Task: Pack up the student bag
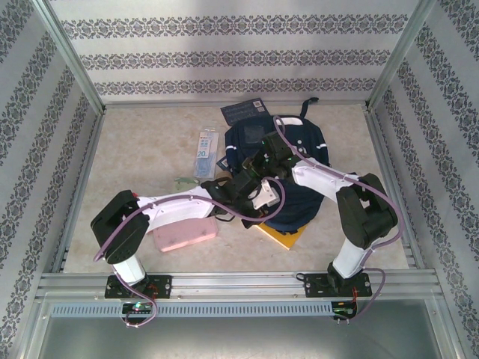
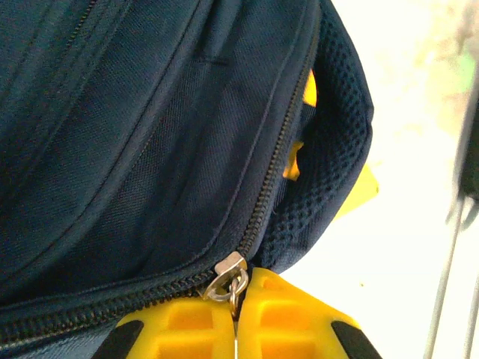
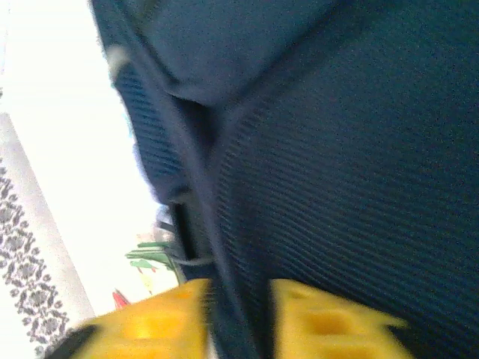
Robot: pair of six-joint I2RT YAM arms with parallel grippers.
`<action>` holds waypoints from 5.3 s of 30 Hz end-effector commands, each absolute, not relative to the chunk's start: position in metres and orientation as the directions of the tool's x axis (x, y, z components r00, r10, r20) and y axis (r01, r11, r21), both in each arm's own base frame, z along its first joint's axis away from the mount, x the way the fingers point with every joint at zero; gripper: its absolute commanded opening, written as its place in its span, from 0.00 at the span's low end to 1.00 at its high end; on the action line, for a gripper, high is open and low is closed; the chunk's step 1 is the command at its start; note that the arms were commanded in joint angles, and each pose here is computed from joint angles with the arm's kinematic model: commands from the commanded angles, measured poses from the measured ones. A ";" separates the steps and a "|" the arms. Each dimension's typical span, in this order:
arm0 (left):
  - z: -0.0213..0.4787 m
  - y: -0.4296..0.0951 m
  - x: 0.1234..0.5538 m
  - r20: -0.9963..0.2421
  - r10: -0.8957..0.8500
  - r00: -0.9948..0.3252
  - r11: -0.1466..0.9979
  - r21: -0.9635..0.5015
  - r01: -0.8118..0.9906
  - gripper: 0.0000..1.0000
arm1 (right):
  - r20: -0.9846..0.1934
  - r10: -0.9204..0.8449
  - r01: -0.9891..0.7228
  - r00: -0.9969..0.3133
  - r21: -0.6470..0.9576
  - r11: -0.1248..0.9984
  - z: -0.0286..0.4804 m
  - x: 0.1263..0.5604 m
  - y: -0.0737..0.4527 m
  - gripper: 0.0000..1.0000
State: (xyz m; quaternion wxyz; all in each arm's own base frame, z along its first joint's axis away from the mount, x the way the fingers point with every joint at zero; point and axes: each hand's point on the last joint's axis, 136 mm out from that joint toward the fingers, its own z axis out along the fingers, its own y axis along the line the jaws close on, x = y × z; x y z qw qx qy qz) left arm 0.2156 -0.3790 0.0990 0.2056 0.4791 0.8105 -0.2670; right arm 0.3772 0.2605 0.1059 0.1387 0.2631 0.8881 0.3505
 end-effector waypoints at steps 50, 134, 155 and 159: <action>0.152 -0.240 0.229 -0.606 0.629 -0.486 0.541 -0.107 0.834 0.00 | -0.480 -0.476 -0.665 -0.737 0.644 0.379 0.142 0.288 0.287 0.35; 0.142 -0.323 0.200 -0.282 0.566 -0.775 0.615 -0.481 0.625 0.11 | -0.254 0.366 0.001 -0.895 0.820 0.572 0.182 0.409 0.340 0.00; 0.191 -0.278 0.258 -0.505 0.628 -0.591 0.638 -0.100 0.763 0.00 | -0.329 0.673 0.236 -0.662 0.761 0.604 0.244 0.407 0.231 0.00; 0.203 -0.271 0.267 -0.546 0.605 -0.579 0.644 -0.092 0.759 0.00 | -0.338 0.694 0.274 -0.636 0.741 0.613 0.256 0.396 0.215 0.00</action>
